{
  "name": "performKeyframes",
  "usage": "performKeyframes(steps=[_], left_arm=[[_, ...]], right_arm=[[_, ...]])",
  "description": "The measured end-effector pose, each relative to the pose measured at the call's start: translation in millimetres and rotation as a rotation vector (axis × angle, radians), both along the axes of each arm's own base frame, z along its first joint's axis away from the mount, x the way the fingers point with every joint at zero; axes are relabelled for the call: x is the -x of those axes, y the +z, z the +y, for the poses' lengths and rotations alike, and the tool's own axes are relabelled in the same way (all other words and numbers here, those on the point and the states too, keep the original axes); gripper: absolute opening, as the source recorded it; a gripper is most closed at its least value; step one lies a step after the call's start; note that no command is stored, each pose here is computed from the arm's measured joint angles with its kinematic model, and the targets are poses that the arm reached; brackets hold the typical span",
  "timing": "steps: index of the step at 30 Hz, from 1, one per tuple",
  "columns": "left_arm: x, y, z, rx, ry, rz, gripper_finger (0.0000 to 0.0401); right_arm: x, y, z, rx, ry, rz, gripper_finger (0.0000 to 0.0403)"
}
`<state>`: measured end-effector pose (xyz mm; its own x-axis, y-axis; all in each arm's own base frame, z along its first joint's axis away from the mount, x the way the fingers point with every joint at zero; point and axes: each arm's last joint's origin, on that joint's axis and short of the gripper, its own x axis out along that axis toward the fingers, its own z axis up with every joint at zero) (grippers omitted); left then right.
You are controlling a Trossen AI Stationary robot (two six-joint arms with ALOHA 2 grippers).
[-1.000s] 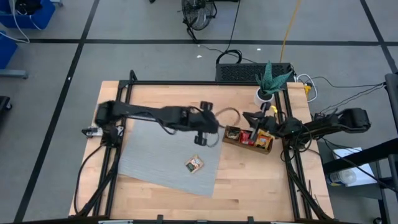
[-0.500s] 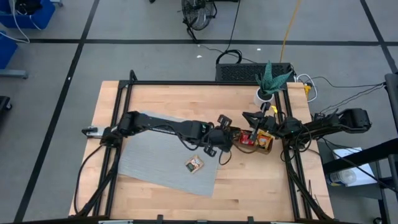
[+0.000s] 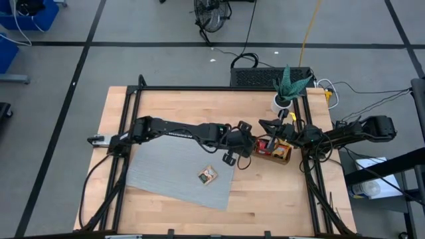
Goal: Pick & Place Tea
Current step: Put the brown tea bag into the left section of the wooden organizer
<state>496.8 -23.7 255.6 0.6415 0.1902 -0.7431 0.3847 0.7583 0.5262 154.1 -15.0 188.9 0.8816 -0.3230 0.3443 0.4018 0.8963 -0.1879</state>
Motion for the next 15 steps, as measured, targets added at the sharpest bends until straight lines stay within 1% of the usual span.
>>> performKeyframes(steps=[5, 7, 9, 12, 15], left_arm=[[-1, 0, 4, 0.012, 0.009, -0.010, 0.0000], [-5, -7, 7, 0.033, 0.010, -0.007, 0.0000], [-7, -18, 10, 0.046, 0.006, 0.026, 0.0000], [-12, -34, 14, 0.035, 0.005, 0.054, 0.0000], [-14, -42, 18, 0.027, 0.016, 0.072, 0.0000]], right_arm=[[0, 0, 0, 0.000, 0.000, 0.001, 0.0004], [0, 0, 0, 0.000, 0.000, 0.001, 0.0004], [0, 0, 0, 0.001, 0.000, 0.001, 0.0004], [0, 0, 0, 0.000, 0.000, 0.002, 0.0004], [0, 0, 0, 0.001, 0.000, 0.002, 0.0004]])
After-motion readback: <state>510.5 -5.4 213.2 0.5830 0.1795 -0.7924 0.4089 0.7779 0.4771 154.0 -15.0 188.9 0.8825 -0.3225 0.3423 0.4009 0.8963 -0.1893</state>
